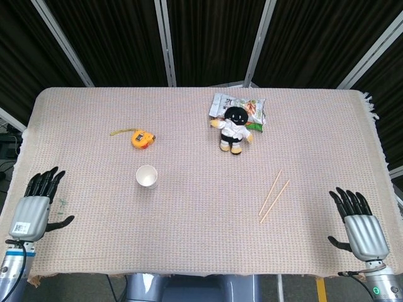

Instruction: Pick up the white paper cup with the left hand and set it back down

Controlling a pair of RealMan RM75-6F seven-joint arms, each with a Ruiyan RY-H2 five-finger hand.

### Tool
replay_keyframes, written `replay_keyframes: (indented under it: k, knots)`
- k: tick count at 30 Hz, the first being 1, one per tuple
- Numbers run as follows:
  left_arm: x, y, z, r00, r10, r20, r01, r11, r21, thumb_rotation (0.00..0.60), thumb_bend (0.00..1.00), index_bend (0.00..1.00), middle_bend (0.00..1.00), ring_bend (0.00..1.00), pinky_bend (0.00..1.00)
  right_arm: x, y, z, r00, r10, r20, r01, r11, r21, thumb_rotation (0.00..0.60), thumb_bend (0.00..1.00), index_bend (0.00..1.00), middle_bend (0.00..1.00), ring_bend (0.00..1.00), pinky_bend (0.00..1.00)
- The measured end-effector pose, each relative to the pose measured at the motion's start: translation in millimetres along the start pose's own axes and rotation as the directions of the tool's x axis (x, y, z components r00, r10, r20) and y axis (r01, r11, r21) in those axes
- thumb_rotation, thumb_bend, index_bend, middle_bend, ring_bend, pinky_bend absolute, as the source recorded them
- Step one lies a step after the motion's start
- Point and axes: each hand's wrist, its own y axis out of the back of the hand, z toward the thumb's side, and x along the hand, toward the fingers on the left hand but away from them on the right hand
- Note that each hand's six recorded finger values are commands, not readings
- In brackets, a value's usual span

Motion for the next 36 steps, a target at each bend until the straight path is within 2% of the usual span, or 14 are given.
replay_keyframes:
  k: [5,9,14,19,27,36]
  knots:
    - [23.1,-1.6,21.0,0.999,-0.041,0.019,0.041,0.999,0.002,0.6,0.0,0.0,0.0,0.0,0.0,1.0,1.7,1.2,1.0,-0.004,-0.007,0.004,1.0,-0.009,0.6,0.03,0.0,0.0,0.0,0.0]
    - [43.2,-7.2,39.0,0.995,-0.099,0.021,0.099,0.995,-0.017,0.6,0.0,0.01,0.0,0.0,0.0,2.0,3.2,0.6,1.0,-0.004,-0.01,0.004,1.0,-0.017,0.6,0.03,0.0,0.0,0.0,0.0]
    - [70.3,-14.2,64.3,0.989,-0.15,0.012,0.15,0.989,0.005,0.6,0.0,0.07,0.0,0.0,0.0,2.3,5.0,0.0,1.0,-0.005,-0.015,0.005,1.0,-0.03,0.6,0.03,0.0,0.0,0.0,0.0]
    - [96.8,-24.5,104.0,0.982,-0.186,0.023,0.185,0.982,0.041,0.6,0.0,0.13,0.0,0.0,0.0,2.5,5.8,-0.9,1.0,-0.002,-0.02,0.001,0.999,-0.039,0.6,0.03,0.0,0.0,0.0,0.0]
    - [121.7,-48.7,145.1,0.967,-0.256,-0.003,0.255,0.965,0.057,0.6,0.0,0.22,0.0,0.0,0.0,1.5,9.1,-4.7,1.0,-0.005,-0.016,0.004,0.998,-0.06,0.6,0.03,0.0,0.0,0.0,0.0]
    - [137.4,-63.7,164.0,0.964,-0.262,-0.037,0.264,0.96,0.092,0.6,0.01,0.23,0.0,0.0,0.0,1.7,10.1,-5.3,1.0,-0.003,-0.02,0.002,0.998,-0.069,0.6,0.03,0.0,0.0,0.0,0.0]
